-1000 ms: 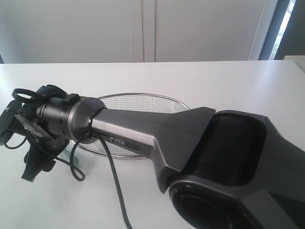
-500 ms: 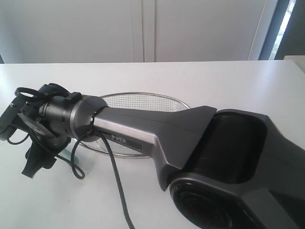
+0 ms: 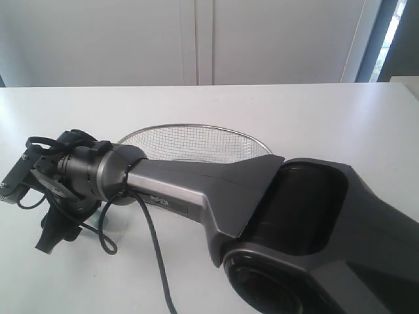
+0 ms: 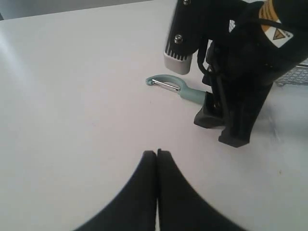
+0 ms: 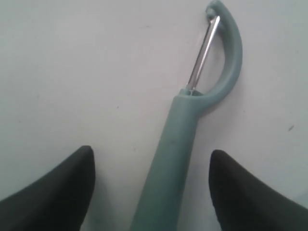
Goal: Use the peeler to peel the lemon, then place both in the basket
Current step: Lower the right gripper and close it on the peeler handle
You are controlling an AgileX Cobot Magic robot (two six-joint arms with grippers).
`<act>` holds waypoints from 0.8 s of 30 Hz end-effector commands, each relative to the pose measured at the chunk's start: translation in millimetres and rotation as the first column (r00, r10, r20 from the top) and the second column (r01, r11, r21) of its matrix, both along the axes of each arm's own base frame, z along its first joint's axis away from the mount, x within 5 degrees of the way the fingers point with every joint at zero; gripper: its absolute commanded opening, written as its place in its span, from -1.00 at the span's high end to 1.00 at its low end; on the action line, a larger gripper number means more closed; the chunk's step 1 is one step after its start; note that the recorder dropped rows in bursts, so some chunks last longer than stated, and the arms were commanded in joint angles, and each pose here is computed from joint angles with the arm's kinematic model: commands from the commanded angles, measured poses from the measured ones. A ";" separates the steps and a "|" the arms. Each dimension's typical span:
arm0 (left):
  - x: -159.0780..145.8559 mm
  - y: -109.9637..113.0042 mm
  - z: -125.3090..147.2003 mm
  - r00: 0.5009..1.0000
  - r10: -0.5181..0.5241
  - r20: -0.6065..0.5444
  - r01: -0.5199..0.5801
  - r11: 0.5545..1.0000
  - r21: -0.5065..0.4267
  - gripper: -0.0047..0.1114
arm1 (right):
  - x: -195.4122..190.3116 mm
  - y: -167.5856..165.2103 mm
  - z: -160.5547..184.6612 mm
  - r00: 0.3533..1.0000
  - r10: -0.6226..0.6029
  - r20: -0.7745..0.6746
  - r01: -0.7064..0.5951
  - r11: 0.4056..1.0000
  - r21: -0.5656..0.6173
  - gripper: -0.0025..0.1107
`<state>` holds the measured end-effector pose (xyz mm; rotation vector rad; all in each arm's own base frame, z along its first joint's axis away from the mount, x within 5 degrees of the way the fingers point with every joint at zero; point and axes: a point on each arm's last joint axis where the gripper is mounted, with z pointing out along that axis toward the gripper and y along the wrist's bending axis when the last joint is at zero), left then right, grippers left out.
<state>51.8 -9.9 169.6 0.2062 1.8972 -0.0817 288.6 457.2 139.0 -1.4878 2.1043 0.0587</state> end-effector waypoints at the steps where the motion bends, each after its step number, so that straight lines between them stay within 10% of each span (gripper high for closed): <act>1: -0.2 -0.6 -0.5 1.000 -0.005 0.005 0.005 1.000 -0.011 0.92 | 2.9 -1.1 -8.7 1.000 -0.020 -0.015 0.020 1.000 -0.004 -0.17; 24: -0.2 -0.6 -0.5 1.000 -0.005 0.005 0.005 1.000 -0.011 0.92 | 13.1 -2.8 -4.6 0.991 -0.136 -0.012 0.136 0.990 0.033 -0.23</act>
